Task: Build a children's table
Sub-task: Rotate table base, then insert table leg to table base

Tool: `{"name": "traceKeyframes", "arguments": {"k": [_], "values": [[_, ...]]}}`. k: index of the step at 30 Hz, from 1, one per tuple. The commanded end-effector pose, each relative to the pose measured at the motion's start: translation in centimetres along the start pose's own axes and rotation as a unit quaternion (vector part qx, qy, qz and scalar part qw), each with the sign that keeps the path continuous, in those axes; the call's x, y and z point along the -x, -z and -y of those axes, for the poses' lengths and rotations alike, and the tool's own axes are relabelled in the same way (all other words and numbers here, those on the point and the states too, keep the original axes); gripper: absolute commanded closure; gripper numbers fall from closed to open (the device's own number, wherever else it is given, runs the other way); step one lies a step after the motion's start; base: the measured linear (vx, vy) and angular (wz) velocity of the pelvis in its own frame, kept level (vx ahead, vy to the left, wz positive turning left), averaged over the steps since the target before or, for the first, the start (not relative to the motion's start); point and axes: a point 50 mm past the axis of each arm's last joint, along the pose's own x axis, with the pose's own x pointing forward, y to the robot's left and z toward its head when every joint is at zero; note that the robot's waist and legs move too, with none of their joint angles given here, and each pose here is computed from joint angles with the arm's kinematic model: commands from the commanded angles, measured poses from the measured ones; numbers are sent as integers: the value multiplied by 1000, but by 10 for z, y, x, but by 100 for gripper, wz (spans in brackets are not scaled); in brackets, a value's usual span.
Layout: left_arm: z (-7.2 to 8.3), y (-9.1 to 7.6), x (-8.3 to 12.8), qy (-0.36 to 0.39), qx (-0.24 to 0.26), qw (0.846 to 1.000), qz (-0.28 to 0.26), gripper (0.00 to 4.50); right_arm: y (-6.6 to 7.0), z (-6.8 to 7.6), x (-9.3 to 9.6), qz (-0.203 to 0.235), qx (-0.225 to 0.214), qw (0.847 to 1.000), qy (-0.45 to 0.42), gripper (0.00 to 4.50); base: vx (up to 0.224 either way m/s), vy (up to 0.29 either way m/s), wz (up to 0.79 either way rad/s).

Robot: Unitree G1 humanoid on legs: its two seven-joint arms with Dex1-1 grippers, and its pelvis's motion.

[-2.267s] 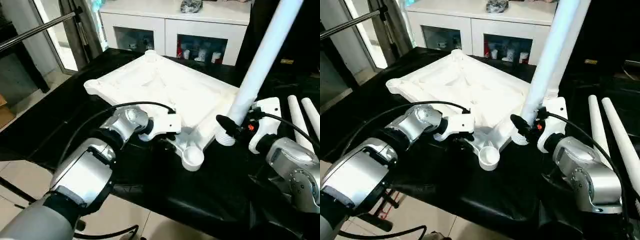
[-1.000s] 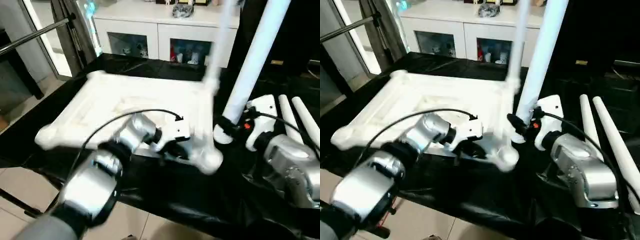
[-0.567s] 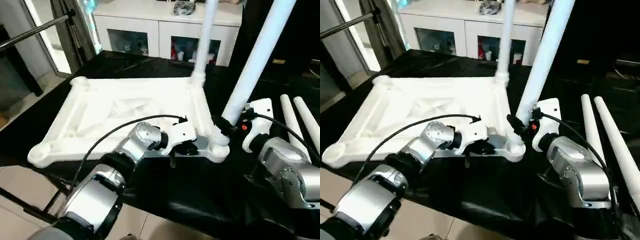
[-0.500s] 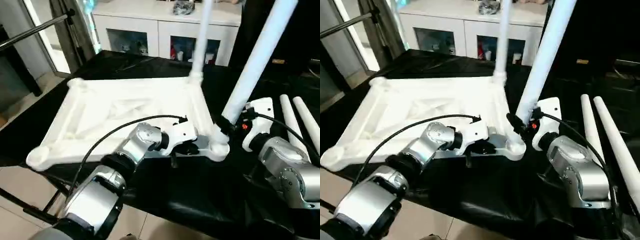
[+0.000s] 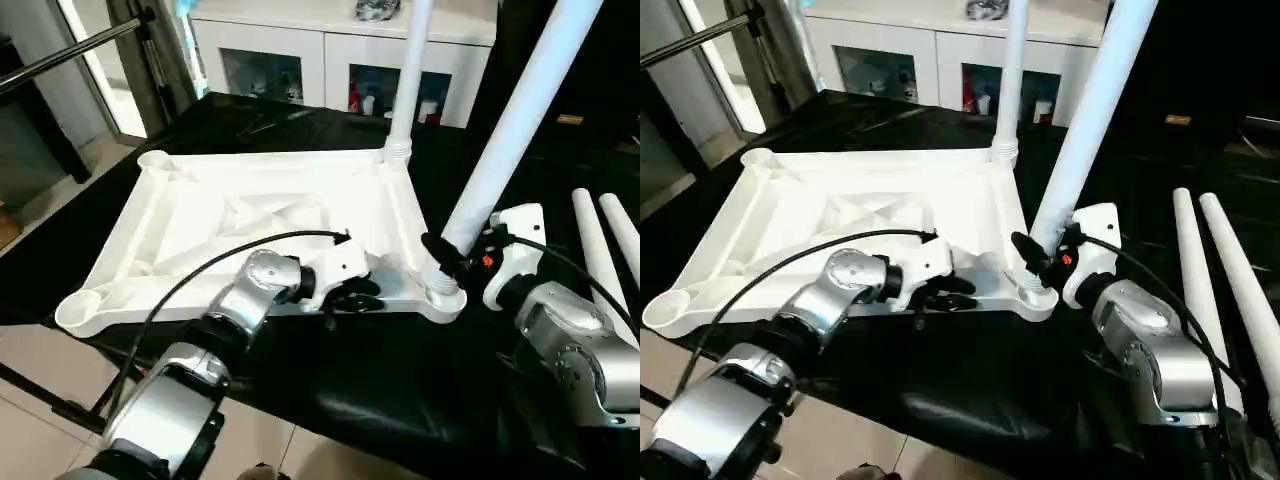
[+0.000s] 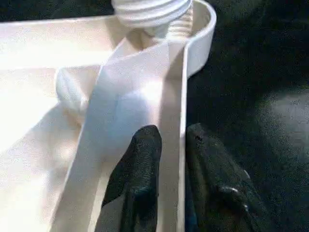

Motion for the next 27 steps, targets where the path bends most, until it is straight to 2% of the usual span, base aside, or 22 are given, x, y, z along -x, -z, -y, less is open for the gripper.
{"name": "traceKeyframes", "arguments": {"k": [1, 7, 8, 11, 13, 17, 22, 27], "values": [[-4, 1, 5, -5, -3, 1000, -5, 344, -5, 0, 2, 14, 5, 1000, -6, 261, 0, 0, 0], [-3, 0, 3, 11, 10, 1000, -4, 344, -5, -1, 2, 13, 9, 1000, -8, 261, 0, 0, 0], [-2, 0, 2, 14, 12, 1000, -3, 373, -5, -2, 2, 12, 10, 1000, -8, 261, 0, 0, 0], [-1, 0, 0, 24, 14, 1000, -8, 380, -4, -2, 1, 7, 22, 1000, -8, 261, 0, 0, 0], [-1, 1, 0, 27, 12, 999, -16, 416, -4, -2, 1, 5, 26, 1000, -10, 261, 0, 0, 0], [-2, 5, 1, 35, -1, 998, -46, 442, -4, -3, 0, 2, 33, 999, -14, 261, 0, 0, 0], [-5, -1, 1, 36, 1, 999, -37, 442, 1, -2, 0, -21, 44, 998, -27, 261, 0, 0, 0], [-3, 3, 2, 53, -7, 997, -56, 450, 9, 2, 0, -50, 49, 997, -31, 261, 0, 0, 0]]}}
